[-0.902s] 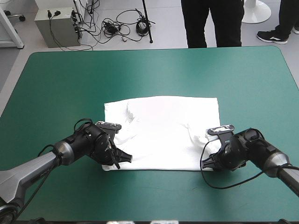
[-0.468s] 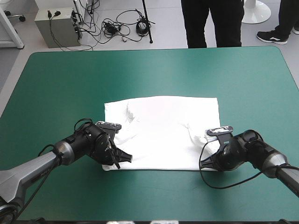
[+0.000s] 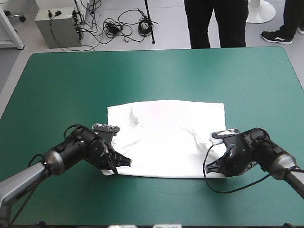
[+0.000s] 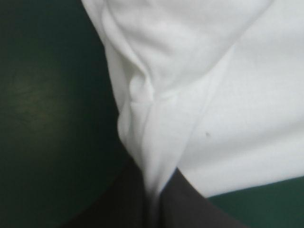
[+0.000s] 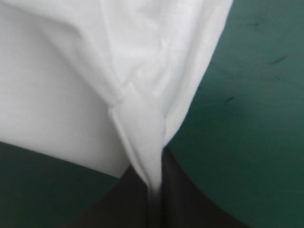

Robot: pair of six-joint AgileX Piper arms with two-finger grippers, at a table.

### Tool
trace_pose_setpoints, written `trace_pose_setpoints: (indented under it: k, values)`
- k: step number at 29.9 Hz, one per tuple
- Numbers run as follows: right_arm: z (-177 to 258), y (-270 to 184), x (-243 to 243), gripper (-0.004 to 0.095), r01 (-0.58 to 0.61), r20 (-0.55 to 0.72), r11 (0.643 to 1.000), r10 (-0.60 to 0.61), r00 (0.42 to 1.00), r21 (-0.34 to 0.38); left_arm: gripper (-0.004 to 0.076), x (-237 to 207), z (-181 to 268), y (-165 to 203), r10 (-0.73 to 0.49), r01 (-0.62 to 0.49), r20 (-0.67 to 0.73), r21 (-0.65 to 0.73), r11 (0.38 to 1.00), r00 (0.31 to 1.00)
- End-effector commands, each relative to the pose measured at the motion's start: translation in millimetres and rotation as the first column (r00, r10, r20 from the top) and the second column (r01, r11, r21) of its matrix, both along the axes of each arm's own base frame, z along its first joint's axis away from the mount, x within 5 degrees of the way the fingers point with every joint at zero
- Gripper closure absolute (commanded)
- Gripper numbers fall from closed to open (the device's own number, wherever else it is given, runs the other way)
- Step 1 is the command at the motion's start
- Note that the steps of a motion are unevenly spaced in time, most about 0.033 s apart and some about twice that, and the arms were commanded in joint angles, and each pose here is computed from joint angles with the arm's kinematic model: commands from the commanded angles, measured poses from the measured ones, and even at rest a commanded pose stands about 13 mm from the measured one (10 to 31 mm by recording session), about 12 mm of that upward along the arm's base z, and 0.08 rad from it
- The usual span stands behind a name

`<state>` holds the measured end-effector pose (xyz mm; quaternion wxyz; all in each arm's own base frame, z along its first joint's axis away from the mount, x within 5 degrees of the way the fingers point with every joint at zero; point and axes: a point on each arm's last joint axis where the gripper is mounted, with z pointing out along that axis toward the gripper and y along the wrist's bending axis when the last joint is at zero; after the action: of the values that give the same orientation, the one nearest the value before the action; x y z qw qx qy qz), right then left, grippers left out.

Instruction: Fold the cloth

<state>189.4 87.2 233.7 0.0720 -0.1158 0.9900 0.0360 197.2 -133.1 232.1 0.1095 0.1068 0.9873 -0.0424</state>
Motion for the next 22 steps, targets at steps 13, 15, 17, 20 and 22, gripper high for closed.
trace_pose_setpoints:
  k: [13, 15, 17, 20, 22]
  values:
    - [103.8, -0.3, -1.8, 0.0925, 0.030, 0.257, 0.989, -0.067, 0.964, 0.147, 0.0733, -7.9, 90.8, 10.1, 0.063, -0.019, 0.277, -0.161, 0.987, 0.959]
    - [108.3, -0.5, 5.1, 0.0925, 0.042, 0.300, 0.989, -0.082, 0.950, 0.139, 0.0733, -3.4, 91.9, 10.9, 0.095, -0.044, 0.314, -0.164, 0.985, 0.945]
    - [112.0, -0.1, 12.8, 0.0925, 0.052, 0.338, 0.990, -0.094, 0.937, 0.130, 0.0733, 1.4, 92.4, 11.2, 0.104, -0.051, 0.352, -0.156, 0.986, 0.930]
    - [115.1, 1.3, 26.8, 0.0925, 0.054, 0.389, 0.993, -0.091, 0.917, 0.104, 0.0733, 9.5, 92.4, 11.2, 0.118, -0.064, 0.406, -0.146, 0.987, 0.906]
    - [116.4, 2.9, 38.0, 0.0925, 0.060, 0.423, 0.995, -0.090, 0.902, 0.083, 0.0733, 16.1, 93.6, 10.4, 0.134, -0.073, 0.453, -0.149, 0.986, 0.881]
